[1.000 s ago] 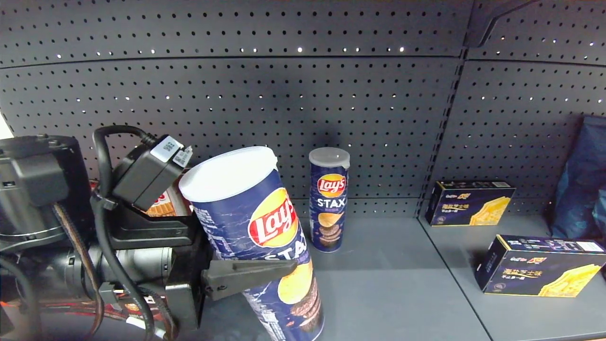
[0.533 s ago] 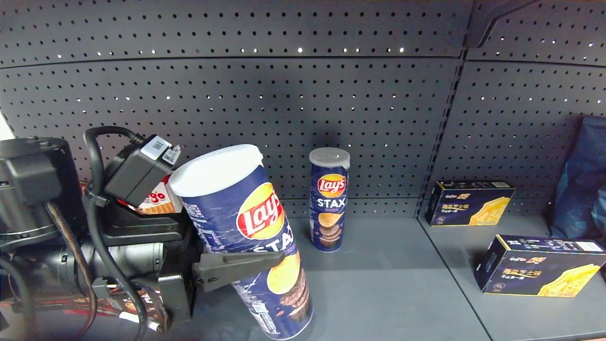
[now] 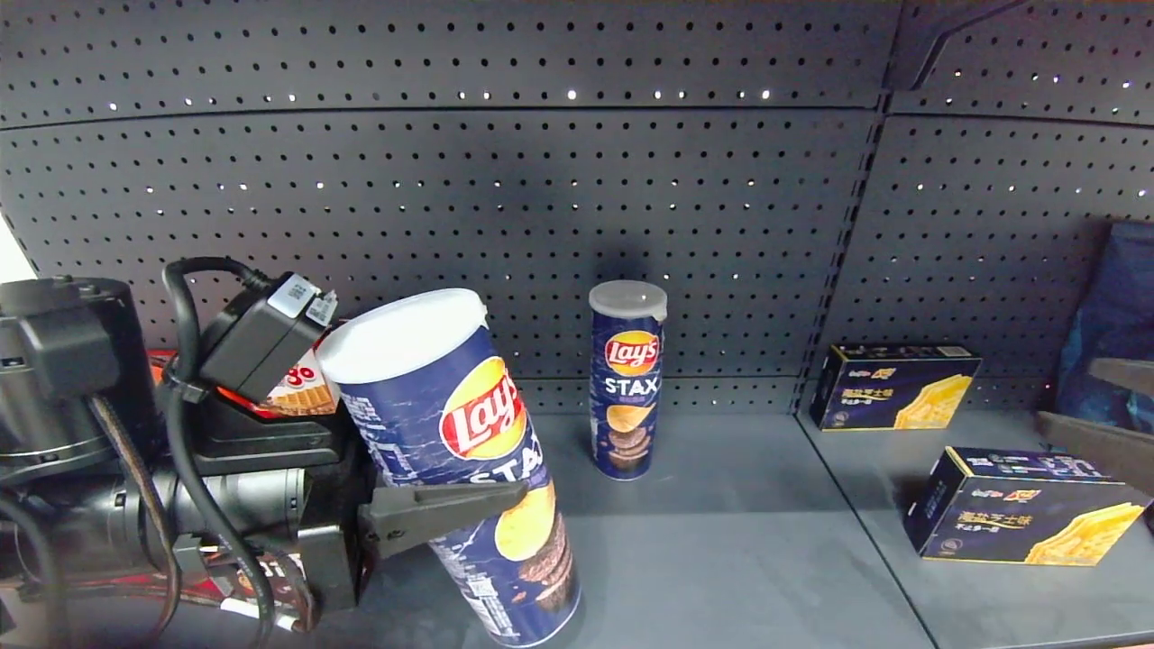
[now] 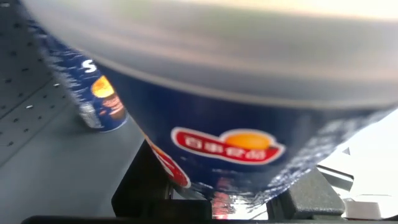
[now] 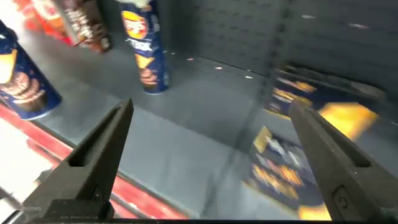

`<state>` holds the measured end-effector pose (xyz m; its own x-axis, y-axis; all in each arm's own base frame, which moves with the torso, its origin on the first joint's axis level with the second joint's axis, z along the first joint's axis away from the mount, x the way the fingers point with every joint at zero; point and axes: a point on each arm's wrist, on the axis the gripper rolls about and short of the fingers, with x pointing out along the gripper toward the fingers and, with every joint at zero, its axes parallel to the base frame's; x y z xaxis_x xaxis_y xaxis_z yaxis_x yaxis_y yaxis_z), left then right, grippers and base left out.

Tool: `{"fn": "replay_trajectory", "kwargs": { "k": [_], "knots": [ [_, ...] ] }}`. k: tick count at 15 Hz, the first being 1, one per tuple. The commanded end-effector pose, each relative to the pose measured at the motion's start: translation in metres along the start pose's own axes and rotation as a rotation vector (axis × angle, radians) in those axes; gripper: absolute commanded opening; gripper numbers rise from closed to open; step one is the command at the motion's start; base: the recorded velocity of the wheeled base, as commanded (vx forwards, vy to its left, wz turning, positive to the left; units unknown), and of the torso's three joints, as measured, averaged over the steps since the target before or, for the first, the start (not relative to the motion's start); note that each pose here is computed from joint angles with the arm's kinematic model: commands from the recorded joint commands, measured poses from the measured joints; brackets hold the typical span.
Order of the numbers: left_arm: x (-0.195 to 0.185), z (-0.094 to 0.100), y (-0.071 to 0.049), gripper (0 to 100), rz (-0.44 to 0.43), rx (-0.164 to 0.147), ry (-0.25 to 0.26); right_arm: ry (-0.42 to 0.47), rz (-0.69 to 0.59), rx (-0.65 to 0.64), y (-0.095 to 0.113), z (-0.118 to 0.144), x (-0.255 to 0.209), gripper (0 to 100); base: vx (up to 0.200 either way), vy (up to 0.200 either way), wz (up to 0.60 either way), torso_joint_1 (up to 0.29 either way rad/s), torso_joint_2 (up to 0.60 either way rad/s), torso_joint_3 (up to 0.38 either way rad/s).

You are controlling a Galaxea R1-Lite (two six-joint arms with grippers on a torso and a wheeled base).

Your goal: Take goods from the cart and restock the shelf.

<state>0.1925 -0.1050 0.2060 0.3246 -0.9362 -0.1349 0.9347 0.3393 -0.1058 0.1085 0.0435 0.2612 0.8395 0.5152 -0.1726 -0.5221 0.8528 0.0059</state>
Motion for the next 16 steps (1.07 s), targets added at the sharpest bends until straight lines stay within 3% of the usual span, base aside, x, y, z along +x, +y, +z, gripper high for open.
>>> {"fn": "replay_trajectory", "kwargs": {
  "k": [1, 8, 16],
  "knots": [
    [-0.002, 0.001, 0.002, 0, 0.012, 0.0, -0.004, 0.111, 0.091, -0.018, 0.006, 0.006, 0.062, 100, 0.0, 0.0, 0.0, 0.0, 0.0, 0.0],
    [-0.001, 0.0, 0.002, 0, 0.009, -0.004, -0.001, 0.135, 0.209, -0.03, 0.005, -0.01, 0.135, 100, 0.0, 0.0, 0.0, 0.0, 0.0, 0.0],
    [-0.001, 0.0, 0.002, 0, 0.011, -0.005, -0.002, 0.149, 0.242, -0.044, 0.009, -0.033, 0.189, 100, 0.0, 0.0, 0.0, 0.0, 0.0, 0.0]
  ]
}}
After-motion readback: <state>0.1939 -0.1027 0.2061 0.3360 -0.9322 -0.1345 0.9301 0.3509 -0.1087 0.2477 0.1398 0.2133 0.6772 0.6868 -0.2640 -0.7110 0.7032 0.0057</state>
